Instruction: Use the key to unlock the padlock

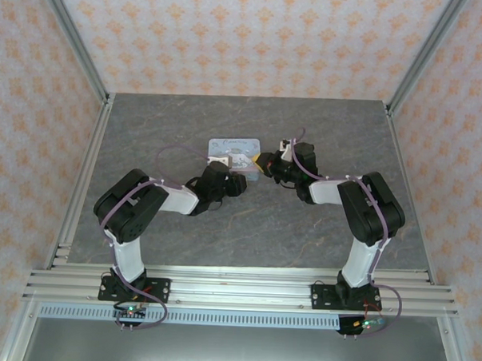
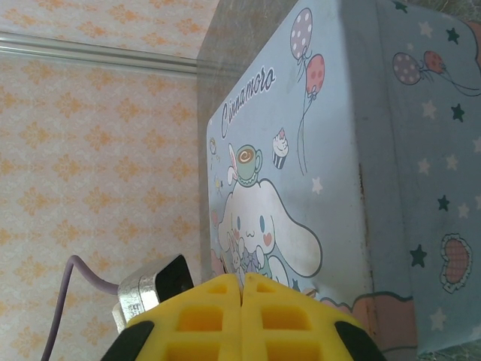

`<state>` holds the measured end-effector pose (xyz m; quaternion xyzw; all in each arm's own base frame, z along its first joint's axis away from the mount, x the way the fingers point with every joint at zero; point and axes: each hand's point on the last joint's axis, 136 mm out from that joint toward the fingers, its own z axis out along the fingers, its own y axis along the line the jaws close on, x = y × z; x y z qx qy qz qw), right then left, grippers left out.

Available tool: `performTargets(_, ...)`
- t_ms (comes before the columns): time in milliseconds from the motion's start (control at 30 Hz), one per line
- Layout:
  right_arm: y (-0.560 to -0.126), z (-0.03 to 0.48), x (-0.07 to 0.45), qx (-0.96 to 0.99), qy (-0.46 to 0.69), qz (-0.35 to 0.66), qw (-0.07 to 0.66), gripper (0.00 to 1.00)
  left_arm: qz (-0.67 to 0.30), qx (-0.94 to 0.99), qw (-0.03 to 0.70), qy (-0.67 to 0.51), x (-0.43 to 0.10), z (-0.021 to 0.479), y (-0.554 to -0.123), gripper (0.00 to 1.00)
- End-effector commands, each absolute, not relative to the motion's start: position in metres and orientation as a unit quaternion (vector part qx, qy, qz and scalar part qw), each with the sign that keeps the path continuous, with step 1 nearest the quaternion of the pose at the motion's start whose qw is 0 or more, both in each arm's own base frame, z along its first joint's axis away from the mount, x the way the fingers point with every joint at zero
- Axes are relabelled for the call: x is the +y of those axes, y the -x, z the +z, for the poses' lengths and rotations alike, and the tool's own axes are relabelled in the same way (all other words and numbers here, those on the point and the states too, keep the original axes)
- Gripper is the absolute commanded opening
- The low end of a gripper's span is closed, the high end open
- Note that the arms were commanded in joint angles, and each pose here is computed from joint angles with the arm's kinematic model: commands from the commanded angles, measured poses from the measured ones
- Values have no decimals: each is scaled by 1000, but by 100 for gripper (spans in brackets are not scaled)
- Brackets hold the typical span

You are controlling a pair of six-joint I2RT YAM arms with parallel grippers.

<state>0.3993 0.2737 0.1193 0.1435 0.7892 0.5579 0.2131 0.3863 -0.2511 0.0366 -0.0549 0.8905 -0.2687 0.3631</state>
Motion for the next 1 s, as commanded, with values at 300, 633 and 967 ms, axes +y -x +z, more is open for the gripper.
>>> performTargets(300, -406, 122, 275, 786, -143, 561, 219, 0, -235, 892, 382, 47, -253, 32, -399, 51)
performTargets(633, -406, 119, 275, 788, -144, 557, 217, 0, -350, 842, 401, 94, -272, 77, -398, 50)
performTargets(967, -405, 117, 275, 789, -143, 558, 213, 0, -380, 828, 386, 144, -273, 62, -401, 49)
